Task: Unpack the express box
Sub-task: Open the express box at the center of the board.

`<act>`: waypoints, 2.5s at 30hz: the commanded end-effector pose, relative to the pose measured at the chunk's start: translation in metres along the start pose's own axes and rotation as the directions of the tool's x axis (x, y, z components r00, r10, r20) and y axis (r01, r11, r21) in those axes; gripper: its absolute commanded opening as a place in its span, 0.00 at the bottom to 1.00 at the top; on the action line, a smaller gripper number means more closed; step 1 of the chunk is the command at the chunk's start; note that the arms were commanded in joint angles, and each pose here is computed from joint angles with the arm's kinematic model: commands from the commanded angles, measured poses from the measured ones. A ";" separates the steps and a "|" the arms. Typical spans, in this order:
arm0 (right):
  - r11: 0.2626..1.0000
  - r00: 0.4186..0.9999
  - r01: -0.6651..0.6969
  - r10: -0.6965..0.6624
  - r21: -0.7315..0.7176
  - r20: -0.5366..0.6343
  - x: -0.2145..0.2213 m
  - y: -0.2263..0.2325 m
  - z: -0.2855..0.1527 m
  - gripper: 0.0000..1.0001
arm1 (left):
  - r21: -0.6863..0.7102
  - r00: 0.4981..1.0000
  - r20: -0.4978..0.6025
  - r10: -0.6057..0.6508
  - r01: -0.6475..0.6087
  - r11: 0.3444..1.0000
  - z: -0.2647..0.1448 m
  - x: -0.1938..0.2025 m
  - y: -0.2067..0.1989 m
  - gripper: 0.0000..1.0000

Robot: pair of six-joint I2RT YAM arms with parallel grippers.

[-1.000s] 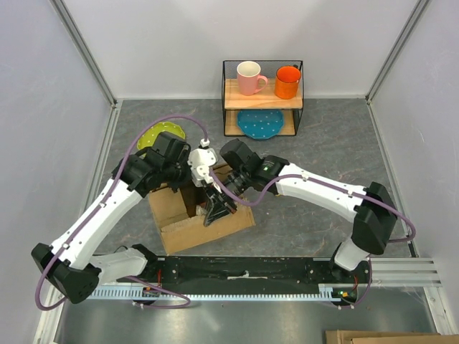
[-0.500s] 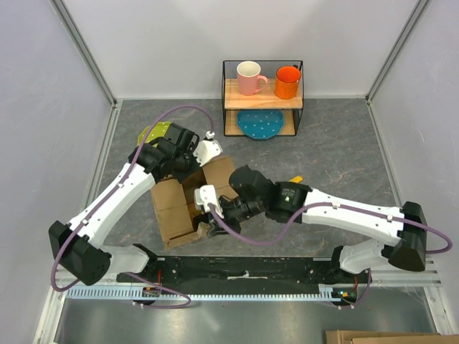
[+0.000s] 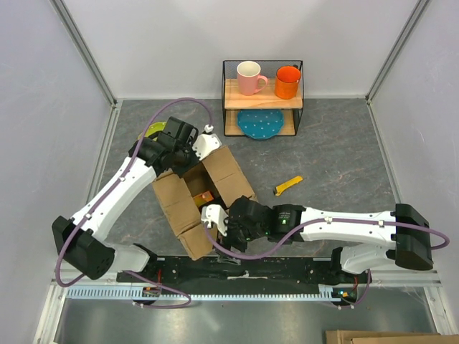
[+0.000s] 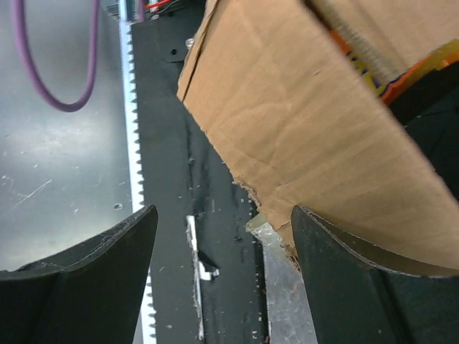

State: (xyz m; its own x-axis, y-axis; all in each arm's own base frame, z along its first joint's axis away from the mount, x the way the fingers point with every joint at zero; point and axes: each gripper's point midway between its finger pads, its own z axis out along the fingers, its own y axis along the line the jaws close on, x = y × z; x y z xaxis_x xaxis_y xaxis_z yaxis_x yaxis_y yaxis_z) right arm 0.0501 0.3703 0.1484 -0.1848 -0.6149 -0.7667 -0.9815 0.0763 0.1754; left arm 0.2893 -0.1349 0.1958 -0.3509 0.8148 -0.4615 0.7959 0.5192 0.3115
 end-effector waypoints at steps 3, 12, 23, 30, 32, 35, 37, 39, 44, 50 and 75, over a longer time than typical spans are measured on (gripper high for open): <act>0.984 0.985 -0.081 0.055 0.161 0.164 -0.037 -0.050 -0.013 0.88 | -0.038 0.992 0.117 -0.052 0.057 0.998 -0.048 -0.009 -0.004 0.02; 0.893 0.824 -0.408 0.270 0.191 0.498 -0.050 -0.089 -0.012 0.73 | 0.051 0.944 0.325 -0.053 0.039 0.998 -0.101 -0.016 -0.040 0.02; 0.910 0.747 -0.355 0.139 0.214 0.651 -0.127 -0.057 -0.055 0.53 | 0.000 0.958 0.288 -0.004 0.004 1.000 -0.080 0.016 -0.047 0.02; 0.760 0.825 -0.338 -0.045 0.555 0.564 -0.137 -0.070 -0.069 0.98 | 0.008 0.972 0.233 -0.036 0.035 0.999 -0.071 0.019 -0.046 0.02; 0.629 0.859 -0.340 -0.095 0.699 0.503 -0.133 -0.079 -0.075 0.98 | 0.010 0.974 0.222 -0.040 0.039 0.999 -0.070 0.019 -0.046 0.02; 0.435 0.927 -0.247 -0.153 0.866 0.341 -0.121 -0.092 -0.075 0.98 | 0.022 0.978 0.205 -0.050 0.046 0.999 -0.067 0.020 -0.047 0.02; 0.371 0.951 -0.167 -0.184 0.914 0.248 -0.117 -0.092 -0.071 0.98 | 0.023 0.978 0.202 -0.054 0.050 0.998 -0.067 0.020 -0.048 0.02; 0.264 0.970 -0.066 -0.210 0.962 0.124 -0.110 -0.087 -0.065 0.98 | 0.016 0.978 0.199 -0.055 0.053 0.998 -0.068 0.020 -0.047 0.02; -0.019 0.959 0.155 -0.236 0.988 -0.156 -0.097 -0.075 -0.061 0.98 | 0.009 0.981 0.187 -0.058 0.058 0.998 -0.067 0.022 -0.045 0.02; -0.025 0.968 0.066 -0.242 0.997 -0.070 -0.101 -0.071 -0.083 0.98 | 0.012 0.981 0.187 -0.054 0.053 0.999 -0.067 0.024 -0.047 0.02; 0.129 0.967 -0.085 -0.228 0.988 0.113 -0.106 -0.070 -0.097 0.98 | 0.032 0.982 0.181 -0.055 0.050 0.998 -0.065 0.029 -0.053 0.02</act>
State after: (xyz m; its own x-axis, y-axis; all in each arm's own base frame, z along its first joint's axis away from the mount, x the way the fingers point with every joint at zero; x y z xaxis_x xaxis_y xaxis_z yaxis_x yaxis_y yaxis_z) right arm 0.1531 0.3371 0.2701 0.0347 -0.5872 -0.8087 -0.1423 0.7981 -0.5855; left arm 0.2066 -0.1155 0.2154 -0.2887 0.7603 -0.5819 0.7973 0.5274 0.2936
